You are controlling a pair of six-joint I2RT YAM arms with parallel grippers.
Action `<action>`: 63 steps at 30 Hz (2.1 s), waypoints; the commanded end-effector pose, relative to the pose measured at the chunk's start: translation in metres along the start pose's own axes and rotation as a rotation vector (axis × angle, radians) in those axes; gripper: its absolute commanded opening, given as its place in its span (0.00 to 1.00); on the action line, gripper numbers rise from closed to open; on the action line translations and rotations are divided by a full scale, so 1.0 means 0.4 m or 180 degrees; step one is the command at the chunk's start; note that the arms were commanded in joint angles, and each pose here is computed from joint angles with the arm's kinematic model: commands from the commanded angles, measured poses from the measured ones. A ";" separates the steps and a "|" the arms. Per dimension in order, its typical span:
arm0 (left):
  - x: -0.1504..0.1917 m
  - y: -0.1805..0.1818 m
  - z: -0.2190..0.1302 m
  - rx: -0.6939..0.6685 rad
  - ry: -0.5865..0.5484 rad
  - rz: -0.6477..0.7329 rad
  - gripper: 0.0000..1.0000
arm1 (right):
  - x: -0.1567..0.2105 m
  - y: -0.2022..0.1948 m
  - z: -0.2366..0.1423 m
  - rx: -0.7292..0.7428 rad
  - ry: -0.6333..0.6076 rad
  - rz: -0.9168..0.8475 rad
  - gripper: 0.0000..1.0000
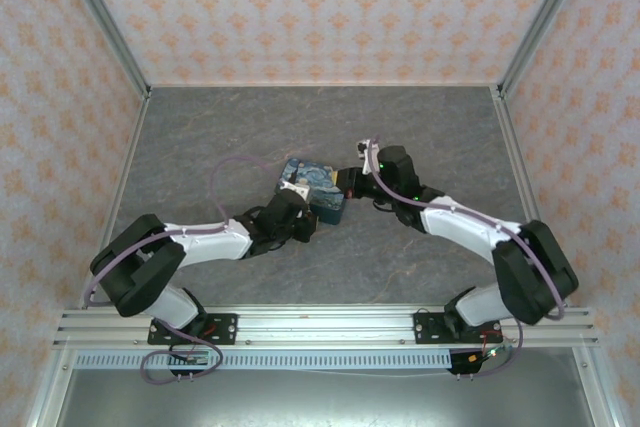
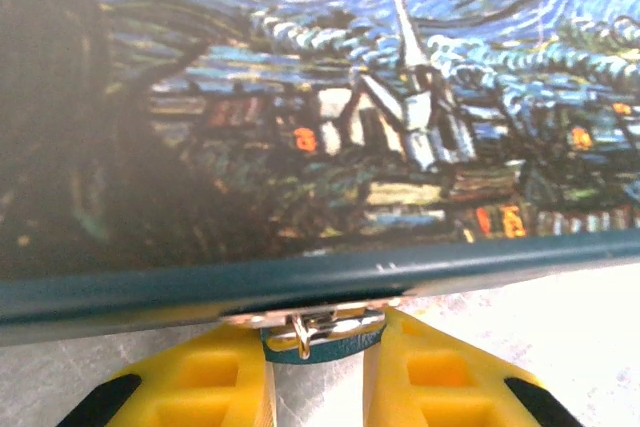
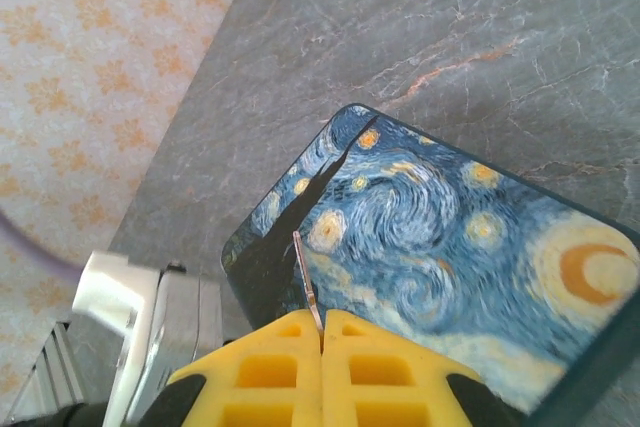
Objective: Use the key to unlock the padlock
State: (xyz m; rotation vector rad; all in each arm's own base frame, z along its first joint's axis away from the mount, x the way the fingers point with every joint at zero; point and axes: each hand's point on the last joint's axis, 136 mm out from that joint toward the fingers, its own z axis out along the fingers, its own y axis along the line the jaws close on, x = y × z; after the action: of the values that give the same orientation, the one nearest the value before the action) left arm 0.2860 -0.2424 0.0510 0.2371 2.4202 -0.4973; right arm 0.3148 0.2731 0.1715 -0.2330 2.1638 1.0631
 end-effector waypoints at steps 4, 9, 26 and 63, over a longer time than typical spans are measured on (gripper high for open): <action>-0.082 -0.069 -0.061 0.0243 -0.0084 -0.0402 0.22 | 0.063 -0.001 -0.064 -0.0035 0.0044 -0.0243 0.00; -0.110 -0.097 -0.097 0.0285 0.0036 -0.0570 0.20 | 0.115 0.024 -0.077 -0.0314 0.0197 -0.0258 0.00; -0.180 -0.148 -0.155 0.0505 0.0211 -0.0961 0.17 | 0.183 0.023 -0.069 -0.0403 0.0259 -0.0467 0.00; -0.125 -0.090 -0.109 0.0407 0.0907 -0.1362 0.12 | 0.297 0.013 0.039 -0.0624 0.0595 -0.0543 0.00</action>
State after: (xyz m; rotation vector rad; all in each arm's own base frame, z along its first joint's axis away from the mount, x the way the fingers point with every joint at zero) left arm 0.2818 -0.2546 0.1116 -0.1750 2.7534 -0.8204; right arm 0.2316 0.2986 0.0802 -0.5978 2.2225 1.1608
